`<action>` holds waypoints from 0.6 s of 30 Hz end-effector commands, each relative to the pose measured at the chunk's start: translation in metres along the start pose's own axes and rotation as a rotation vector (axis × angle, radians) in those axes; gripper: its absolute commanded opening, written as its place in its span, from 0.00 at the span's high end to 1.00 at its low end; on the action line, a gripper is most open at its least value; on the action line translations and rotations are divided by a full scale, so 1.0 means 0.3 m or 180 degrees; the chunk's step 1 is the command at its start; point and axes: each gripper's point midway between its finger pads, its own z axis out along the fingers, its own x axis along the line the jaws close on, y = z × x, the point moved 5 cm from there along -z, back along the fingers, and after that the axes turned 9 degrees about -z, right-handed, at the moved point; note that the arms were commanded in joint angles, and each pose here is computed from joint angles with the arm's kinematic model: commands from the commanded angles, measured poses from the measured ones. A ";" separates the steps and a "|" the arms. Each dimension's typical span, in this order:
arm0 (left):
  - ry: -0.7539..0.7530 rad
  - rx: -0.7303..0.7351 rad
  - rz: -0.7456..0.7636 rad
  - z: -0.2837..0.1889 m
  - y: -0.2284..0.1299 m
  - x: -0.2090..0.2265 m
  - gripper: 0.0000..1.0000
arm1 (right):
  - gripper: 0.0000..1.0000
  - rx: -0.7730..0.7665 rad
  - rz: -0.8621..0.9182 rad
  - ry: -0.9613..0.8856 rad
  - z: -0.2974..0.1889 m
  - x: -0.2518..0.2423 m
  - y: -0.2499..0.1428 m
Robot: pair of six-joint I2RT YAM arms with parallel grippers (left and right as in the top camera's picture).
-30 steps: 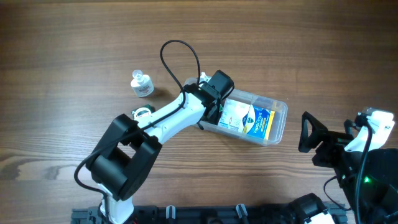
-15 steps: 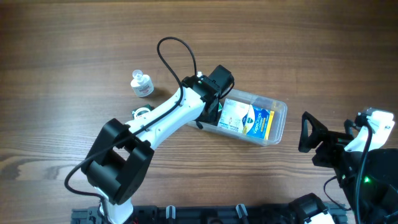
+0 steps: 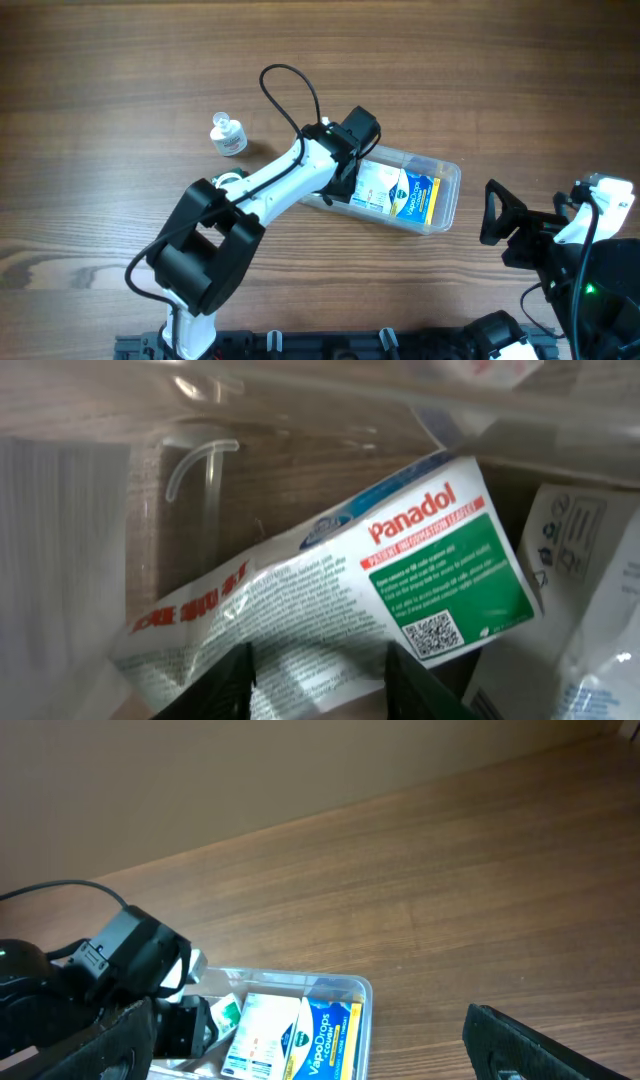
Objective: Pack container
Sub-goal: 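Lower the Panadol box into the container and open the left gripper, then withdraw the left gripper toward the green Zam-Buk tin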
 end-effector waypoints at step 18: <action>-0.0090 0.0068 0.0542 -0.108 0.038 -0.050 0.62 | 0.00 -0.0042 0.0010 -0.0034 -0.007 -0.006 0.008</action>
